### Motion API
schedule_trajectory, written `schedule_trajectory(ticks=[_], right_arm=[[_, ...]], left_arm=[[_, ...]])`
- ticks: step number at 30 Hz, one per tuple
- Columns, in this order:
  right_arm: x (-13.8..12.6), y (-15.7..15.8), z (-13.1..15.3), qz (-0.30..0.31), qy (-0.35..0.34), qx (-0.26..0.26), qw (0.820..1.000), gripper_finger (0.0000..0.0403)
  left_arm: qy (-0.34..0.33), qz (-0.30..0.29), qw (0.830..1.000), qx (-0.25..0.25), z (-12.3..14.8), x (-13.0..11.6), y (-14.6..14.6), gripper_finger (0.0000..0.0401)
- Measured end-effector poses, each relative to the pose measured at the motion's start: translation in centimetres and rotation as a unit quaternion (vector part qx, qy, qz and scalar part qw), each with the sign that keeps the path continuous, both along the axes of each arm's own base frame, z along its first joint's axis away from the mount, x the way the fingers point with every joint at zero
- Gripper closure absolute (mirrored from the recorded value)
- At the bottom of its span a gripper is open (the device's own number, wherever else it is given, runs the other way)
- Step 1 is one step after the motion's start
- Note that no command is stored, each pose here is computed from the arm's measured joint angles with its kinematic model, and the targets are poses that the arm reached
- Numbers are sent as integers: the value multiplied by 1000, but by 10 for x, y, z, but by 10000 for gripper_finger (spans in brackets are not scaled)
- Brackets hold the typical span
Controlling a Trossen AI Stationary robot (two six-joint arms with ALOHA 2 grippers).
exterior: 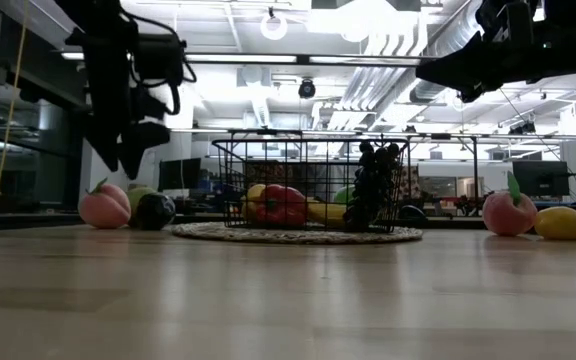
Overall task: Build produce basket
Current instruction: Put the left peach into the wire basket
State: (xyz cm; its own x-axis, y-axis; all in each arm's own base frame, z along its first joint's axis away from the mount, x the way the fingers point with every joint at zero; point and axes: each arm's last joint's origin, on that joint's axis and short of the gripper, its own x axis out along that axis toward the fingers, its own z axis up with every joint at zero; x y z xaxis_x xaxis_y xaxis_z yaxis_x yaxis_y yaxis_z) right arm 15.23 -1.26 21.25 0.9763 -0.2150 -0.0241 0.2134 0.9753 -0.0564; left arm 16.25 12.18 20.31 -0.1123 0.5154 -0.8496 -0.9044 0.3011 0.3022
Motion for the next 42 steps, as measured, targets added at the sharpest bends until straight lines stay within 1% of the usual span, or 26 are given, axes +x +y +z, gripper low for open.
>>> schedule_trajectory(ticks=[4, 9, 13, 15, 17, 20, 23, 26, 29, 38, 42], right_arm=[[0, 0, 0, 0, 1, 0, 1000, 403], [0, 0, 0, 0, 1, 0, 1000, 403], [0, 0, 0, 0, 1, 0, 1000, 403], [0, 0, 0, 0, 1, 0, 1000, 403], [0, 0, 0, 0, 2, 1, 1000, 403], [0, 0, -1, 0, 7, 1, 1000, 403], [0, 0, -2, 0, 13, 2, 1000, 403], [0, 0, -3, 0, 13, 2, 1000, 403], [0, 0, -3, 0, 13, 2, 1000, 403], [0, 0, -2, 0, 13, 2, 1000, 403], [0, 0, -2, 0, 13, 2, 1000, 403]], left_arm=[[11, -1, 1000, -10, -2, -3, 5, 167], [7, -3, 1000, -16, -2, -4, 7, 166], [-2, -20, 999, -46, -3, -6, 9, 166], [-2, -23, 998, -52, -3, -7, 11, 166], [4, -17, 999, -45, -2, -9, 13, 166], [20, 7, 1000, -14, -1, -13, 18, 166], [16, 22, 1000, -13, -1, -16, 21, 166], [13, 34, 999, -18, -2, -19, 25, 166], [5, 42, 998, -35, -4, -22, 28, 166], [21, 42, 996, -70, -20, -20, 42, 166], [29, 32, 997, -68, -26, -16, 47, 166]])
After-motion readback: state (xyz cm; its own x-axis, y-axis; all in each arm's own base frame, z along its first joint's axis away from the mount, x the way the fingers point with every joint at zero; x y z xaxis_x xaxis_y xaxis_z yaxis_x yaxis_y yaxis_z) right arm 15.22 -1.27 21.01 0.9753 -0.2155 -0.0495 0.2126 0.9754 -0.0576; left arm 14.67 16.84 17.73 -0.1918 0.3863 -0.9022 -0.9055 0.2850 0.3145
